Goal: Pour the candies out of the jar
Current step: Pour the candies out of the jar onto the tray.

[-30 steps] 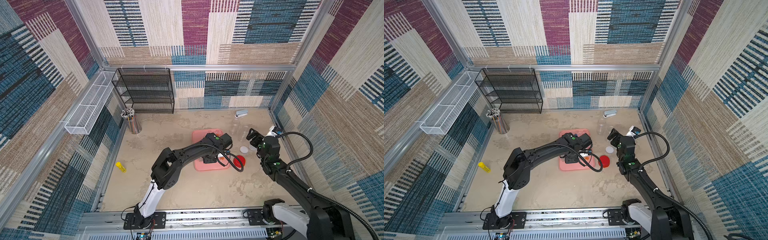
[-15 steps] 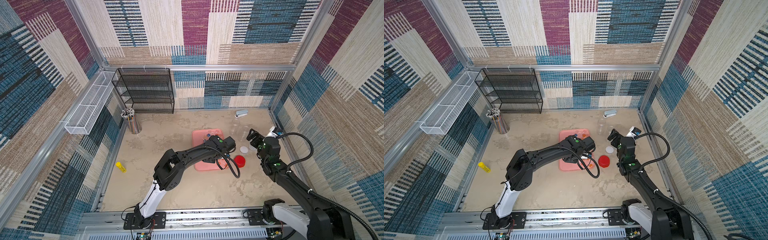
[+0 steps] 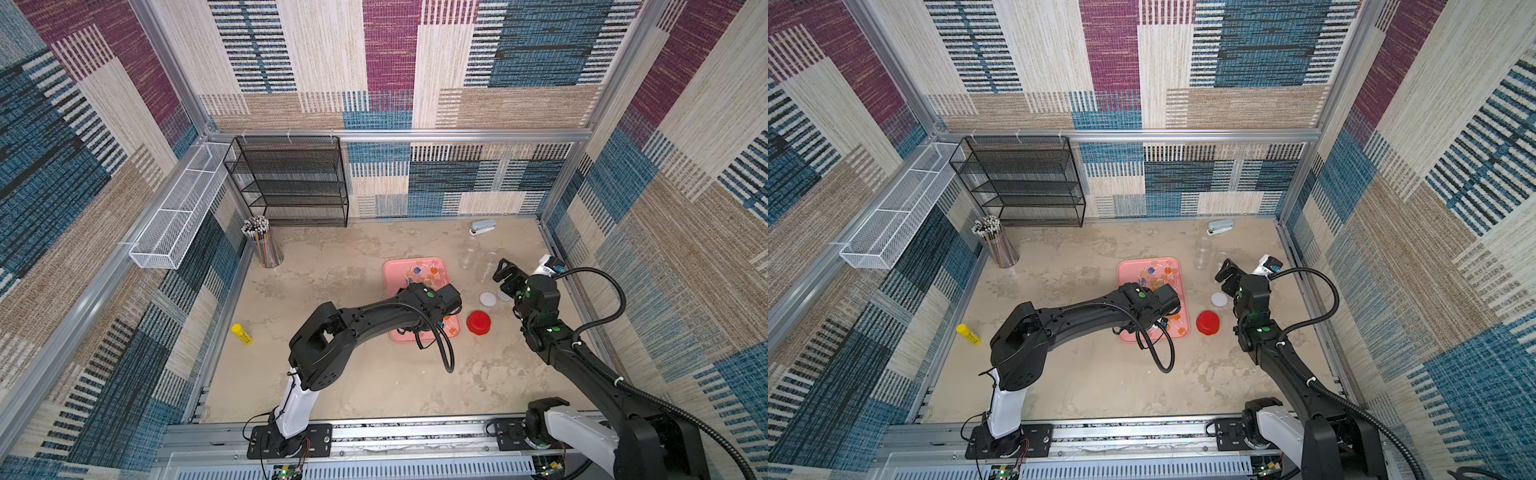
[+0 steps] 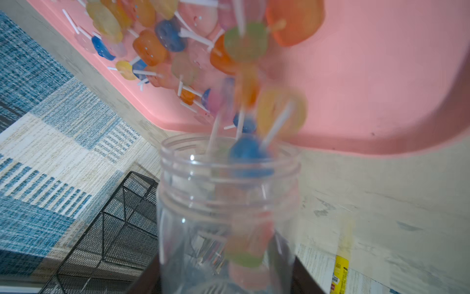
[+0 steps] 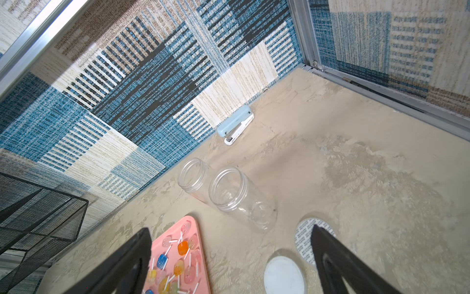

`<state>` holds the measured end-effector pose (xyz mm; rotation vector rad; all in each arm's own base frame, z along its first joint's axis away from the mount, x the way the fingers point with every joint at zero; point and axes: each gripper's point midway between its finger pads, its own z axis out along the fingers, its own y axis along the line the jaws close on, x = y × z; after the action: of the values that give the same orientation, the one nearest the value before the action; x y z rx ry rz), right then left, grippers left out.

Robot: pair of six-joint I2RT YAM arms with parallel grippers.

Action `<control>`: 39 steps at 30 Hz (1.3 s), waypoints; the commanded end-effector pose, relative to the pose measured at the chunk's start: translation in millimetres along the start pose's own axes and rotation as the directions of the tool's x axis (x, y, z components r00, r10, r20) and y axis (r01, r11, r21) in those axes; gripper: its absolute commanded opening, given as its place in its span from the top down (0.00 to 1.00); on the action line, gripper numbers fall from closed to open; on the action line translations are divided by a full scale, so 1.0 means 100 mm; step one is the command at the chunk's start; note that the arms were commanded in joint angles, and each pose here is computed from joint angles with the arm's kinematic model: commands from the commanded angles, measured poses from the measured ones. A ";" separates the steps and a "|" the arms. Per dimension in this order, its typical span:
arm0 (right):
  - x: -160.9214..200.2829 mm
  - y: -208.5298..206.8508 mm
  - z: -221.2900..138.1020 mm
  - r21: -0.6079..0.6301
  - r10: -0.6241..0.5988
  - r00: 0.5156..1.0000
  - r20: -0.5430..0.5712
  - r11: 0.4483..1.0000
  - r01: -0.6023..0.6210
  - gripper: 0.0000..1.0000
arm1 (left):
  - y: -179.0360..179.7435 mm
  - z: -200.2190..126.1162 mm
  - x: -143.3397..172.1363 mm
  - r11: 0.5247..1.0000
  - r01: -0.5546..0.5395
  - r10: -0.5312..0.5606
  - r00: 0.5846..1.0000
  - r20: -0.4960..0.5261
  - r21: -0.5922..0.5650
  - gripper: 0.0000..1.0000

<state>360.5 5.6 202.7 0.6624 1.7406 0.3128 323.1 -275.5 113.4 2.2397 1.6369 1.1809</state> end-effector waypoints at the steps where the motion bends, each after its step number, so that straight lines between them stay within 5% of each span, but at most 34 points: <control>1: -0.07 0.04 -0.01 -0.017 0.017 0.999 0.027 1.000 -0.017 0.00 | 0.07 0.00 0.01 0.999 -0.021 0.021 1.000 -0.015 -0.032 1.00; 24: -0.06 0.08 -0.01 -0.035 0.028 0.999 0.018 0.999 -0.027 0.00 | 0.17 -0.02 -0.02 0.998 0.004 -0.003 1.000 0.003 -0.063 1.00; 30: -0.12 0.15 -0.01 -0.045 0.003 1.000 0.014 0.999 -0.002 0.00 | 0.19 0.00 -0.05 0.994 0.102 -0.097 0.991 0.097 -0.048 1.00; 34: -0.19 0.26 -0.02 -0.076 -0.019 1.000 0.011 0.997 0.020 0.00 | 0.32 -0.04 -0.06 0.966 0.259 -0.250 0.941 0.227 -0.007 1.00; 39: -0.23 0.55 -0.02 -0.190 -0.050 0.998 -0.022 0.981 0.045 0.00 | 0.52 -0.14 -0.05 0.890 0.450 -0.439 0.809 0.390 0.068 1.00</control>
<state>372.9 22.5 239.6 0.5701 1.7158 0.3978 347.9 -283.2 139.8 1.9253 1.7641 0.8056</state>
